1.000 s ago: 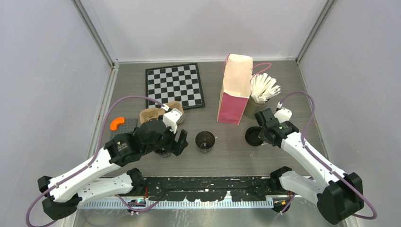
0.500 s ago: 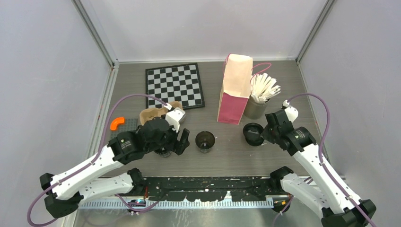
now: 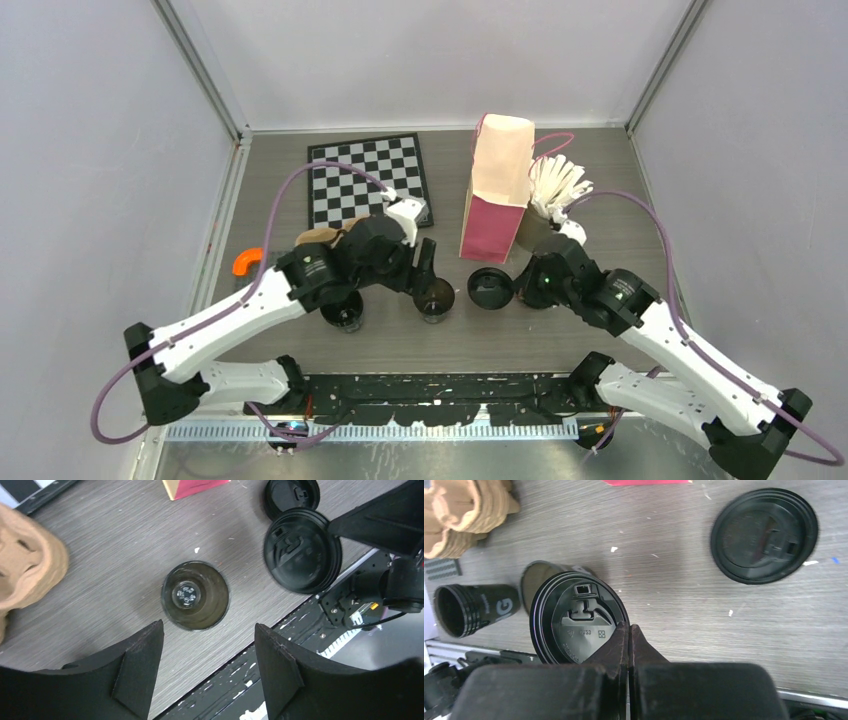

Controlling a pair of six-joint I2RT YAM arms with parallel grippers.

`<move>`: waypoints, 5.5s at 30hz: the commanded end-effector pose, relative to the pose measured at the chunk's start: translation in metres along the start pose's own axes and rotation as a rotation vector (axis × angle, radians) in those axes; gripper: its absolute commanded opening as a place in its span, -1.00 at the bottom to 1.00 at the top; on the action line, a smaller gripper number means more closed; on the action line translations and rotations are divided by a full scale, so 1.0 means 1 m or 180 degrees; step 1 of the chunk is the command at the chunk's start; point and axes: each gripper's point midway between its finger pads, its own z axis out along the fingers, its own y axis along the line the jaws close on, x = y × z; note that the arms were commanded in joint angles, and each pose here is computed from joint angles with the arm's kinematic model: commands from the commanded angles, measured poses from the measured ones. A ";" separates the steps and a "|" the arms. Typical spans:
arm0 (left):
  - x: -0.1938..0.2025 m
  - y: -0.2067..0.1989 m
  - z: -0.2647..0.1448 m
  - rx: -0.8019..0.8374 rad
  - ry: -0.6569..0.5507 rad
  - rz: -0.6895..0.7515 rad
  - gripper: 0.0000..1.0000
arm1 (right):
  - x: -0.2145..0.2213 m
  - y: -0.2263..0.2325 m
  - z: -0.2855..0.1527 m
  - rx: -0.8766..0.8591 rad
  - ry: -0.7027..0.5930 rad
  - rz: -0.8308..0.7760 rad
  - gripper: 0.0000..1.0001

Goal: Pack the takeout coffee

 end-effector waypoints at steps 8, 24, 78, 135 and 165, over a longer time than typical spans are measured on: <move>-0.012 -0.041 0.035 0.0436 0.0101 -0.0282 0.30 | -0.024 0.069 -0.013 -0.0498 -0.0320 -0.0052 -0.99; 0.002 -0.028 0.056 0.0193 0.0197 -0.0299 0.02 | -0.022 0.082 -0.011 -0.0622 -0.0308 -0.0144 -0.99; -0.069 0.018 -0.080 0.2681 -0.0634 -0.2790 -1.00 | -0.047 0.186 -0.105 -0.3399 -0.2291 -0.2031 0.73; -0.049 -0.045 -0.079 0.3159 -0.0179 -0.2861 -1.00 | -0.009 0.226 -0.130 -0.4337 -0.2560 -0.3650 0.82; -0.063 -0.037 -0.069 0.3197 -0.0477 -0.2971 -1.00 | -0.037 0.231 -0.116 -0.3954 -0.2880 -0.2964 0.74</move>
